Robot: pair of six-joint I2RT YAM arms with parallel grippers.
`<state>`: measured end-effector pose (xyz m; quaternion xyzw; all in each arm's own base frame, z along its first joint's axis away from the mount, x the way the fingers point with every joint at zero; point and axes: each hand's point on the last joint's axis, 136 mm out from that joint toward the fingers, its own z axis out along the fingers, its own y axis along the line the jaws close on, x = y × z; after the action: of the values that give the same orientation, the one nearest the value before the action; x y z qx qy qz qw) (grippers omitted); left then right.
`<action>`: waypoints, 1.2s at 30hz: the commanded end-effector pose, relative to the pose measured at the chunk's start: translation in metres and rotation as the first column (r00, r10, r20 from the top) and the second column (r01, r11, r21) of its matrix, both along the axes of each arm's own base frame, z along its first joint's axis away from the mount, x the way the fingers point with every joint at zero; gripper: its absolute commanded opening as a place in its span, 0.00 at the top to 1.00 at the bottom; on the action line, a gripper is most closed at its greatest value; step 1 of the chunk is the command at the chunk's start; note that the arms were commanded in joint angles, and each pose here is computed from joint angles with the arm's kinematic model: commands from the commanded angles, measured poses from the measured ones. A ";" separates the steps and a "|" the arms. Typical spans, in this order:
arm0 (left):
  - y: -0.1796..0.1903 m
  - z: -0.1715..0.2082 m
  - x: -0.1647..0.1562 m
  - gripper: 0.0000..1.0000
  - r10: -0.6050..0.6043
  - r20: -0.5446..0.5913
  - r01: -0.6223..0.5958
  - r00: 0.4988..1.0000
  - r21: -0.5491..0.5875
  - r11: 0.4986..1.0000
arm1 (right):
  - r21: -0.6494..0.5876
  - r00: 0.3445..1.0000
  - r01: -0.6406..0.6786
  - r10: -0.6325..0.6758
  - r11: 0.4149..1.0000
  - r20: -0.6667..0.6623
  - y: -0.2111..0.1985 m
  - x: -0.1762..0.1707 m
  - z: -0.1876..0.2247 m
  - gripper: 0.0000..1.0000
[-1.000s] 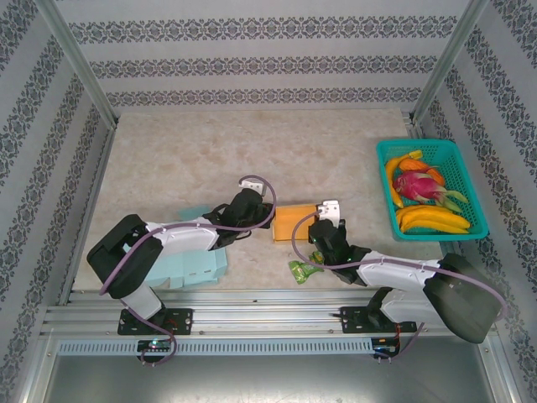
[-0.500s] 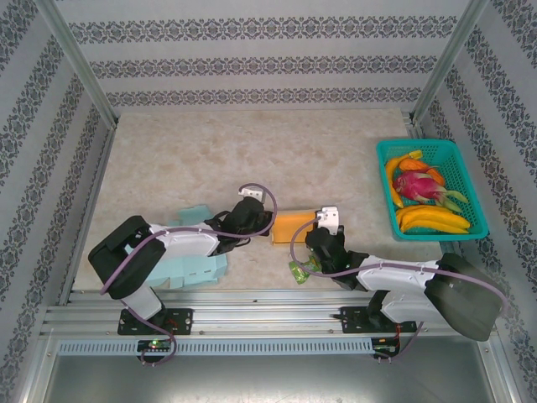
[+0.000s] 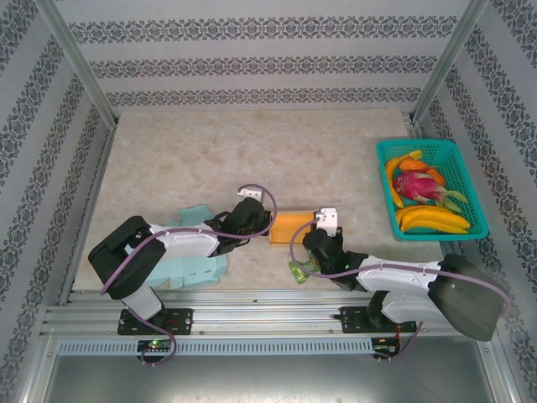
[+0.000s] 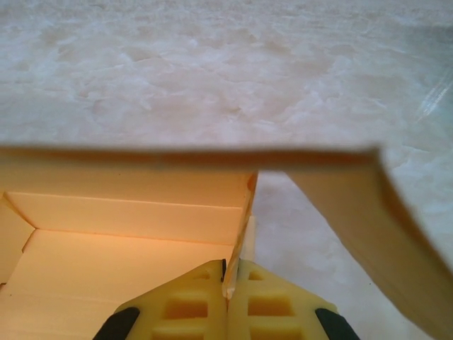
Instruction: Fold the paper box
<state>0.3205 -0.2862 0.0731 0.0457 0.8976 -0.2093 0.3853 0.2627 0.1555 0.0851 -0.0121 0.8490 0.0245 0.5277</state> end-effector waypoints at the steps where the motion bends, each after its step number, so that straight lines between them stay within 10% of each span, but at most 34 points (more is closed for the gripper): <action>1: -0.014 -0.005 -0.010 0.77 -0.049 -0.006 0.049 0.999 -0.016 0.999 | 0.086 0.991 -0.114 0.119 0.990 -0.059 0.032 -0.010 -0.009 1.00; 13: -0.014 -0.004 -0.008 0.77 -0.047 -0.005 0.047 0.999 0.002 0.999 | 0.174 0.983 -0.179 0.184 0.968 -0.011 0.058 -0.007 0.032 1.00; 36: 0.000 -0.027 -0.021 0.77 -0.031 -0.032 0.032 0.999 0.036 0.999 | 0.040 0.993 -0.089 0.092 0.995 -0.070 -0.004 -0.038 -0.035 1.00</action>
<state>0.3078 -0.2847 0.0529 0.0572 0.9050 -0.2009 0.3706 0.2332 0.1531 0.0588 -0.0379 0.8600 0.0571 0.5057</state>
